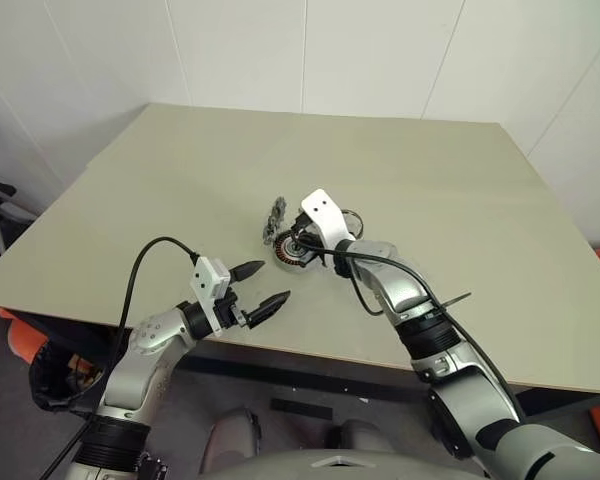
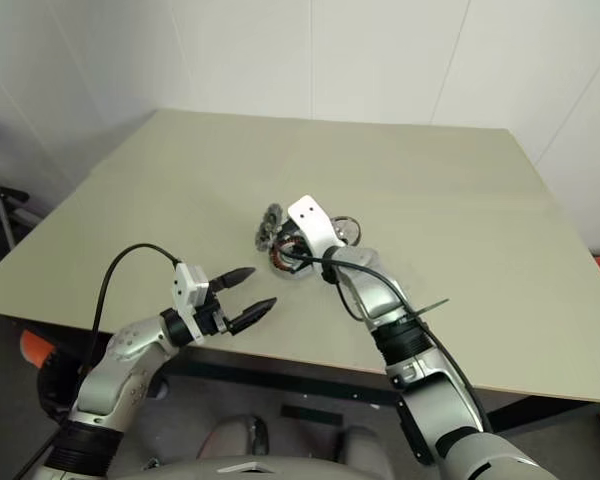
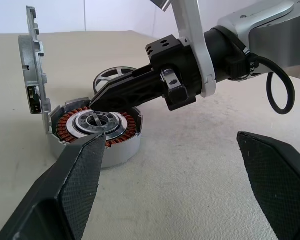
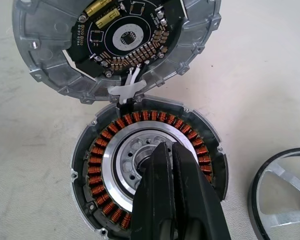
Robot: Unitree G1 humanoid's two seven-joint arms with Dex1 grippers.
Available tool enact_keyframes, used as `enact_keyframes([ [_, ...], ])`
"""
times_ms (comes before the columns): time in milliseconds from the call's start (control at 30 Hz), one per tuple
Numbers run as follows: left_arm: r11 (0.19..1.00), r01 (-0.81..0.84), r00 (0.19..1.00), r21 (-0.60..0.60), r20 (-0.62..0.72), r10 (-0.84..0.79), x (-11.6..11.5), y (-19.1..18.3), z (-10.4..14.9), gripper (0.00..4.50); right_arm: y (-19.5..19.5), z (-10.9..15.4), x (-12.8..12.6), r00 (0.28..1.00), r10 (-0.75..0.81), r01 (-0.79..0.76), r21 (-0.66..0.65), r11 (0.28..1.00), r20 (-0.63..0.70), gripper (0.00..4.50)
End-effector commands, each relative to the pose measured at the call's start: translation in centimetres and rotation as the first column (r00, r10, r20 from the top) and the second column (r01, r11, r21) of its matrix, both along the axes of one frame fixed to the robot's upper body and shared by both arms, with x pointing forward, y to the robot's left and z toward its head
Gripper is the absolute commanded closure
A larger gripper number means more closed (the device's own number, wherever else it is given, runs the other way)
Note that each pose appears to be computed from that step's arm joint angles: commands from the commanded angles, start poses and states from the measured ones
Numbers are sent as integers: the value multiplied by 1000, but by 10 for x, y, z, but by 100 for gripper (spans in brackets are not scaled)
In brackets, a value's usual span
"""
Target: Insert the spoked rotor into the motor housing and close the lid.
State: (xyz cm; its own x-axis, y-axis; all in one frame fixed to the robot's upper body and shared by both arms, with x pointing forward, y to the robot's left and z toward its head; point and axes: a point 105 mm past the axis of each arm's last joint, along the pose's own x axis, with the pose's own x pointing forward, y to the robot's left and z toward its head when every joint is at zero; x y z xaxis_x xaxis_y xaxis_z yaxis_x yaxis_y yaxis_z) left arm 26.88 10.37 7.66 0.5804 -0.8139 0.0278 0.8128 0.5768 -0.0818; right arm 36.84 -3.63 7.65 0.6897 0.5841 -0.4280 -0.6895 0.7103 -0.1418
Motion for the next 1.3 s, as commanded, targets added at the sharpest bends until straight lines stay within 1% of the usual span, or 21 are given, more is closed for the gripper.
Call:
enact_keyframes([
  [33, 1000, 1, 999, -10, 54, 0, 2, -2, 14, 0, 7, 16, 6, 998, 14, -15, 20, 1000, 58, 441],
  [300, 1000, -2, 999, -10, 53, 2, 2, -3, 14, 0, 14, 14, 9, 999, 18, -20, 26, 999, 49, 441],
  [700, 1000, -8, 999, -10, 51, 9, -1, 0, 12, 0, 26, -4, 9, 1000, 21, -22, 30, 999, 10, 441],
  [833, 1000, -9, 999, -12, 52, 9, 0, -1, 14, 0, 26, 7, 11, 999, 14, -16, 62, 998, 38, 441],
  [967, 1000, -6, 999, -14, 53, 6, 1, -3, 16, 0, 22, 29, 16, 996, 0, -8, 90, 996, 91, 441],
  [1033, 1000, -4, 999, -15, 52, 5, 1, -3, 17, 0, 20, 36, 16, 994, -4, -6, 97, 995, 105, 441],
  [1167, 1000, -1, 999, -18, 50, 2, 2, -4, 17, 0, 18, 39, 13, 994, -5, -6, 97, 995, 109, 441],
  [1300, 1000, 0, 999, -19, 50, 1, 3, -4, 17, 0, 18, 34, 6, 996, 4, -13, 91, 996, 93, 441],
])
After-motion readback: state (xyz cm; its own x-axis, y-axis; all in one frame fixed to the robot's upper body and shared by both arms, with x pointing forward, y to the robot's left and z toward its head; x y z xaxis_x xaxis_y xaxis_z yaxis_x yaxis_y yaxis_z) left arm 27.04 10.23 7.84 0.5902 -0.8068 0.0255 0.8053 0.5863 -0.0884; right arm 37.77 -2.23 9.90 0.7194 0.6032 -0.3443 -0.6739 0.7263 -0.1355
